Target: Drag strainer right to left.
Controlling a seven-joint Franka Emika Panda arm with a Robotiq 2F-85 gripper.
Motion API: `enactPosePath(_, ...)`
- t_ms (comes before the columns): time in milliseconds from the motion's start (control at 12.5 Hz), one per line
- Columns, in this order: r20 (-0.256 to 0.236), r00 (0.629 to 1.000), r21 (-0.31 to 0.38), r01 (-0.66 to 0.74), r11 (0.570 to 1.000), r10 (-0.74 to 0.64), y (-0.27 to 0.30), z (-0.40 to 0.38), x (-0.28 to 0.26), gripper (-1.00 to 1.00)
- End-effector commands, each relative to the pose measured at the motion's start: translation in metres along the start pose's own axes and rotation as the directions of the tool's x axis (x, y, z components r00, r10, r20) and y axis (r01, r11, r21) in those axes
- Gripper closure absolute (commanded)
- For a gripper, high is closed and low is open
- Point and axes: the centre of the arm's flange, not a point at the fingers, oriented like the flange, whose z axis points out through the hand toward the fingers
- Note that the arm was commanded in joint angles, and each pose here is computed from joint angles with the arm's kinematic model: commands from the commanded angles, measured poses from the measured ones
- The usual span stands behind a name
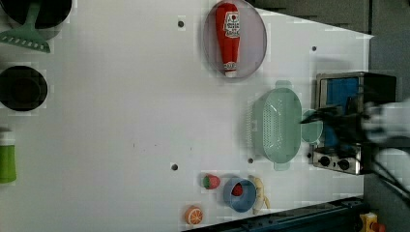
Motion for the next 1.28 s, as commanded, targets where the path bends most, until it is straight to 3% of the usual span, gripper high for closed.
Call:
enactPosePath(80,-0.015,0.99,0.065,-0.136,0.989,0.137,-0.008,0.009,0.001,-1.0)
enactPosePath(400,-0.003,0.961,0.111,-0.275,0.955,0.277,-0.038,0.084,0.007,-1.0)
enactPosePath(640,0.002,0.952,0.147,-0.303,0.942,0.306,-0.049,0.132,0.002,-1.0)
enactPosePath(960,0.012,0.953,0.159,-0.301,0.94,0.303,-0.053,0.178,-0.004,-1.0)
enactPosePath(1280,0.026,0.948,0.124,-0.317,0.94,0.316,-0.055,0.2,-0.019,-1.0)
